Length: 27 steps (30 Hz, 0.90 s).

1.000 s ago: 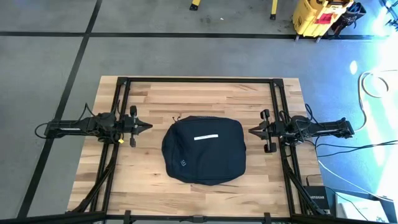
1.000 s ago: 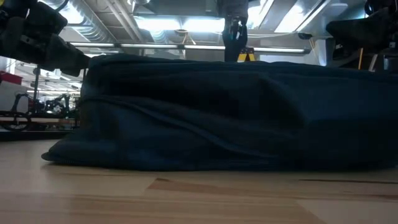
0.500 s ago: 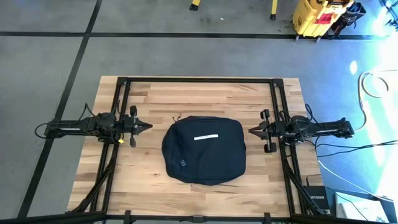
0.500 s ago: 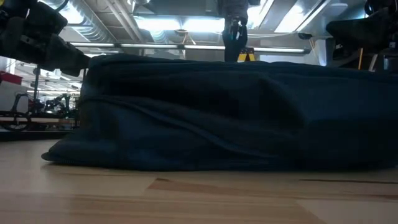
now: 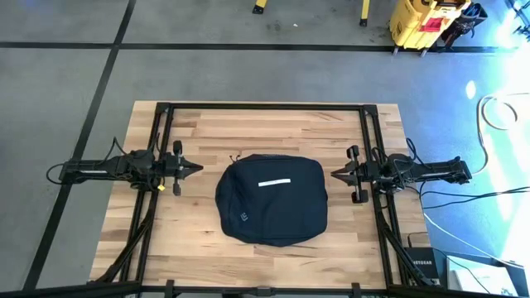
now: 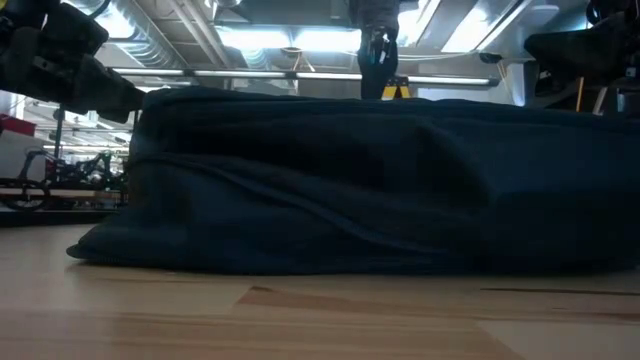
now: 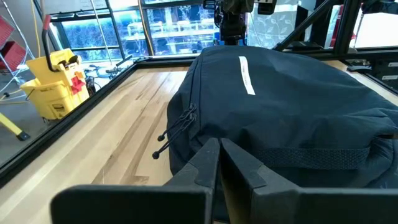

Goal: Unpack backpack

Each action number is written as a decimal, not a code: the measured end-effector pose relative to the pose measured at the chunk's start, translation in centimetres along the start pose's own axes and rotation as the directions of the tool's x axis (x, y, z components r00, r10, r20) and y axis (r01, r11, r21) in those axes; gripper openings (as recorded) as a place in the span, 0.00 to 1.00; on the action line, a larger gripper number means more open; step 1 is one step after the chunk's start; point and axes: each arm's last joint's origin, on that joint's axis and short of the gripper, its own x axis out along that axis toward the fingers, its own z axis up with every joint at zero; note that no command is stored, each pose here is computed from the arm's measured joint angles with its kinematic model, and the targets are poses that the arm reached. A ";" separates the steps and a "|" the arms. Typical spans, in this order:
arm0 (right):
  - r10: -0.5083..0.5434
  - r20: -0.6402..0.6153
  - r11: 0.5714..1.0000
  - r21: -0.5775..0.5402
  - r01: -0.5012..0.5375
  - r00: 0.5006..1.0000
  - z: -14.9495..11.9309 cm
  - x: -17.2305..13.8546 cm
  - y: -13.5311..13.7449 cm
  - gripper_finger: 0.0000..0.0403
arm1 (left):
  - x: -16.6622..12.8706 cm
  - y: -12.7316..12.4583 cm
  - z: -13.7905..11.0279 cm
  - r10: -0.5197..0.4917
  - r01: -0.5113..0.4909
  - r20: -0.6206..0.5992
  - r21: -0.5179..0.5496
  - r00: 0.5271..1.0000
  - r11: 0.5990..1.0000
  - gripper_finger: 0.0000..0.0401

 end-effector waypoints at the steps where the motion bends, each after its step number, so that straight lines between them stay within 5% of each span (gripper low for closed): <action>1: -0.001 0.000 1.000 -0.014 0.001 1.000 0.0 0.0 0.0 0.02 | 0.0 0.1 0.0 0.016 -0.016 0.000 0.030 1.000 0.999 0.00; 4: -0.027 0.021 0.989 -0.143 0.030 0.999 0.2 0.0 -0.1 0.02 | 0.0 0.3 0.0 0.091 -0.089 -0.005 0.174 0.996 0.981 0.00; 6: -0.023 0.041 0.991 -0.131 0.029 0.999 0.4 0.0 -0.1 0.02 | 0.0 0.4 0.0 0.127 -0.122 -0.007 0.223 0.992 0.967 0.00; 14: 0.003 0.135 0.999 -0.050 0.004 0.991 1.3 -0.1 -0.1 0.02 | 0.0 0.4 0.0 0.150 -0.145 -0.011 0.203 0.989 0.968 0.00; 21: 0.019 0.244 0.999 -0.053 -0.006 0.970 2.3 -0.3 -0.1 0.02 | 0.0 0.4 0.0 0.147 -0.136 -0.010 0.311 0.989 0.941 0.00; 24: 0.006 0.299 1.000 0.008 -0.009 0.954 2.9 -0.4 -0.2 0.02 | 0.0 0.3 0.2 0.100 -0.103 0.022 0.213 0.995 0.972 0.00; 27: -0.062 0.308 0.997 0.067 0.044 0.949 3.0 -0.5 -0.4 0.02 | 0.0 0.1 1.2 0.021 -0.016 0.140 -0.036 0.990 0.999 0.00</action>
